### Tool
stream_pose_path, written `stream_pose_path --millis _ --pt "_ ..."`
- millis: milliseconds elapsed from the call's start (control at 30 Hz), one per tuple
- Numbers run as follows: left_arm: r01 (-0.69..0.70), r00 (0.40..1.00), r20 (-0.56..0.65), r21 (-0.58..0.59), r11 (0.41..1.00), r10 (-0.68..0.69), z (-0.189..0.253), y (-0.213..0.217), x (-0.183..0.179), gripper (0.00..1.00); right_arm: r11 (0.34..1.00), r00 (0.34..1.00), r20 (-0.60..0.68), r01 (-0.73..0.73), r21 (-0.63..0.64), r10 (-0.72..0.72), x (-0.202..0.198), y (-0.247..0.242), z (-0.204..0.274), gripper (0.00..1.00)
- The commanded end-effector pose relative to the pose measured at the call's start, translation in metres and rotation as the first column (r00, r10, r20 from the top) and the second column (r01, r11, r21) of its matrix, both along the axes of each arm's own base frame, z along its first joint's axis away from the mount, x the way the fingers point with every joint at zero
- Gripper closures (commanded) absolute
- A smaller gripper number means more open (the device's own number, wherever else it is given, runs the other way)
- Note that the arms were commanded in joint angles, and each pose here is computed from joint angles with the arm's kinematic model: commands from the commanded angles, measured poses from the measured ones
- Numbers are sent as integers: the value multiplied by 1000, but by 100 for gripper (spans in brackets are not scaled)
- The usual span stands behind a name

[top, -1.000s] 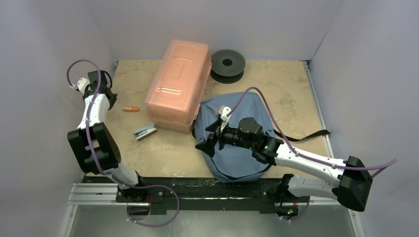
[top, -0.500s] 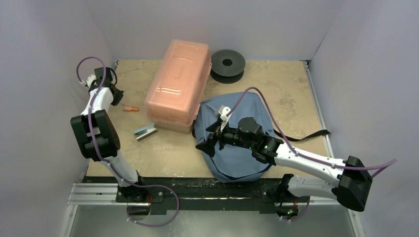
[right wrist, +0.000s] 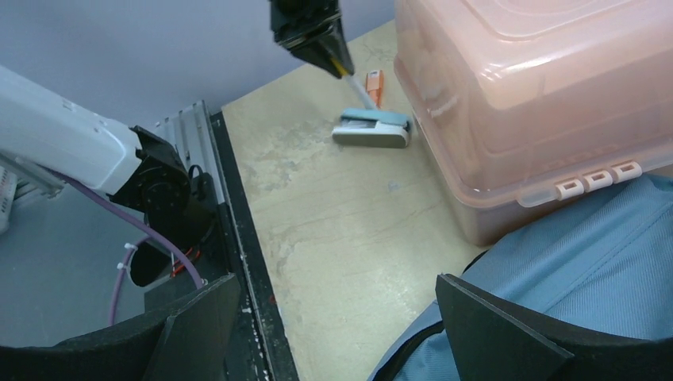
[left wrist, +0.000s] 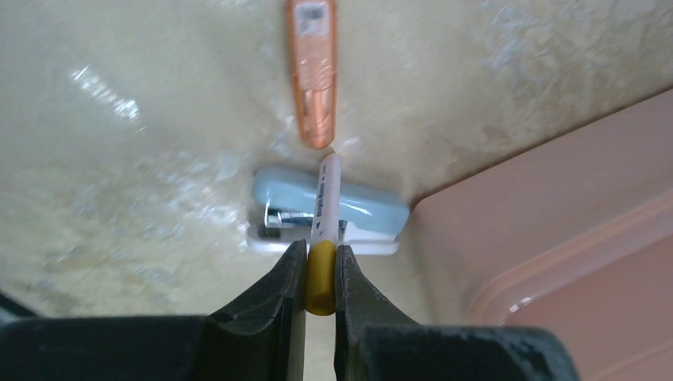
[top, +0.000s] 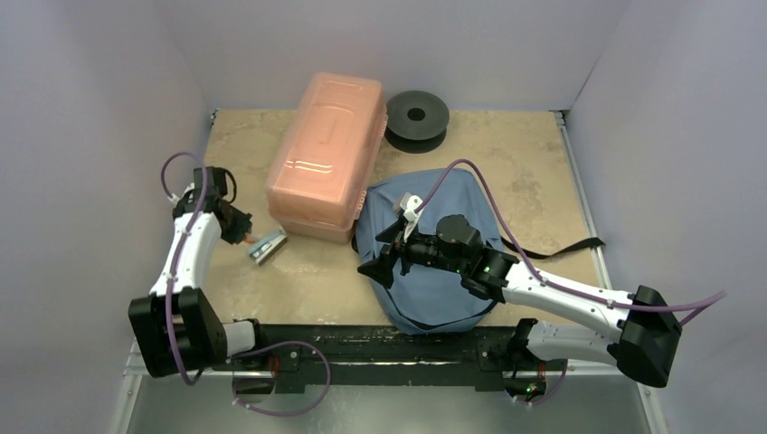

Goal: Pack the student bag
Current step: Move the stationery to the center of the board.

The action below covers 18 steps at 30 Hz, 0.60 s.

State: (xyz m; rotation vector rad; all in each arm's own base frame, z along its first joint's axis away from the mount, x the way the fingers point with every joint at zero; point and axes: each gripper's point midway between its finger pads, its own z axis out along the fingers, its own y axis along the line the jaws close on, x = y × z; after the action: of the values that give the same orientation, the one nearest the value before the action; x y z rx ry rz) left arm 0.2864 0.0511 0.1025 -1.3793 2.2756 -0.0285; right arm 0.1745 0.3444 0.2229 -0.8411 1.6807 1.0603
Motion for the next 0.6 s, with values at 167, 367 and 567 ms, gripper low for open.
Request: stream_pose_path --millis 167,367,567 --pt "-15 1000 22 158 987 11 43 32 -22 100 999 1000 17 -6 42 5 2 4 16 1" --pt "-181 983 42 271 945 177 68 93 7 100 999 1000 11 -5 39 5 1 4 16 1" --pt "-178 979 -52 235 955 196 36 108 45 100 999 1000 18 0 52 0 1 2 22 1"
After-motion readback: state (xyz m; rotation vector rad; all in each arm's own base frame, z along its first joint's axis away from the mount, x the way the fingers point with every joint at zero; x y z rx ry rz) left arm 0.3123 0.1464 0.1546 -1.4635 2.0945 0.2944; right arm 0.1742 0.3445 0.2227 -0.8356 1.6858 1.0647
